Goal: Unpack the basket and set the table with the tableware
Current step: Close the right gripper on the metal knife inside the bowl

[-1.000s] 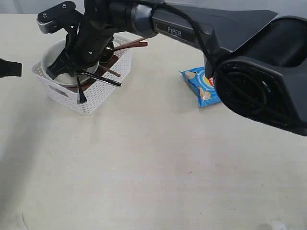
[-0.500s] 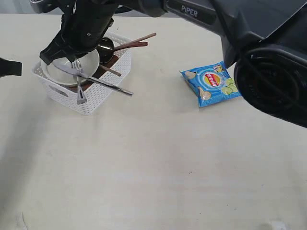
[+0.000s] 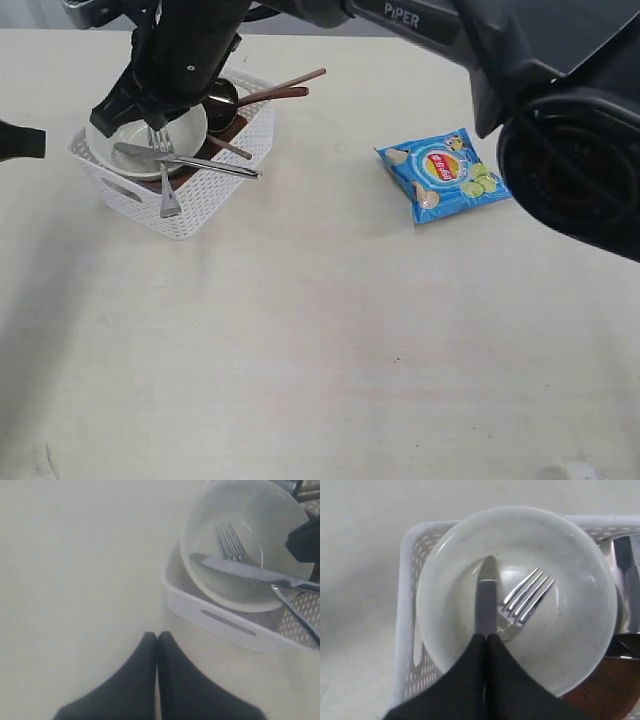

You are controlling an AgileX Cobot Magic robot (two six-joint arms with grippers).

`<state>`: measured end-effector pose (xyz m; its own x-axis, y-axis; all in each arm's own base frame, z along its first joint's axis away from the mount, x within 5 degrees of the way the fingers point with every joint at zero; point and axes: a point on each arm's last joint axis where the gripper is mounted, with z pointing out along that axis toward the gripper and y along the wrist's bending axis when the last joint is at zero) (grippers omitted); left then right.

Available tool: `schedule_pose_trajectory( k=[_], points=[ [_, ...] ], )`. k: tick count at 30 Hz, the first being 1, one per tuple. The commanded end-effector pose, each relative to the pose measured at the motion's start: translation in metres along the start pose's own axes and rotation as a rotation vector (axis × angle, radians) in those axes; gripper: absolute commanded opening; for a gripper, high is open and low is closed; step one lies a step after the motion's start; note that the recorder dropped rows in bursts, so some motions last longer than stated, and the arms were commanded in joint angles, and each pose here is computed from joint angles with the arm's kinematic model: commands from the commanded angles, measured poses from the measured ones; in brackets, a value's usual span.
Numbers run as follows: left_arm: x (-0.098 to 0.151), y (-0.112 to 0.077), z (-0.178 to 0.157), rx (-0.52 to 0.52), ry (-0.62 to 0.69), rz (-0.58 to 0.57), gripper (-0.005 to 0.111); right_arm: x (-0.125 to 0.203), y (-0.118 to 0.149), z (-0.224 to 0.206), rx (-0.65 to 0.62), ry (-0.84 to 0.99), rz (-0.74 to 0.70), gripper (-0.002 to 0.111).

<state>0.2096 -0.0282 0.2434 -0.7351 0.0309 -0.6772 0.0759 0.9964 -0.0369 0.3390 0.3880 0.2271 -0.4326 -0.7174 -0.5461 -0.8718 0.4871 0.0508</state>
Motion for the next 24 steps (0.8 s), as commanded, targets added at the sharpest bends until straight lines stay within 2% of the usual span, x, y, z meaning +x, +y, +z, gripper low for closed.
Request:
schedule_pose_trajectory(
  k=[1, 4, 6, 10, 11, 19, 24],
  points=[
    [0.001, 0.001, -0.001, -0.004, -0.01, 0.007, 0.0, -0.009, -0.002, -0.019, 0.012, -0.029, -0.034, 0.0],
    [0.001, 0.001, -0.001, -0.004, -0.01, 0.007, 0.0, -0.01, 0.001, -0.027, -0.014, 0.005, -0.063, 0.001],
    [0.001, 0.001, -0.001, -0.004, -0.008, 0.007, 0.0, -0.01, 0.004, -0.033, -0.04, 0.04, -0.083, 0.011],
    [0.001, 0.001, -0.001, -0.004, -0.008, 0.007, 0.0, -0.004, 0.007, -0.038, -0.075, 0.129, -0.093, 0.039],
    [0.001, 0.001, -0.001, -0.004, -0.008, 0.007, 0.0, -0.003, 0.007, -0.038, -0.08, 0.142, -0.093, 0.043],
    [0.001, 0.001, -0.001, -0.004, -0.008, 0.007, 0.0, 0.0, 0.006, -0.021, -0.079, 0.141, -0.087, 0.038],
    [0.001, 0.001, -0.001, -0.004, -0.008, 0.007, 0.0, 0.009, -0.002, -0.004, -0.029, 0.208, -0.091, 0.038]
  ],
)
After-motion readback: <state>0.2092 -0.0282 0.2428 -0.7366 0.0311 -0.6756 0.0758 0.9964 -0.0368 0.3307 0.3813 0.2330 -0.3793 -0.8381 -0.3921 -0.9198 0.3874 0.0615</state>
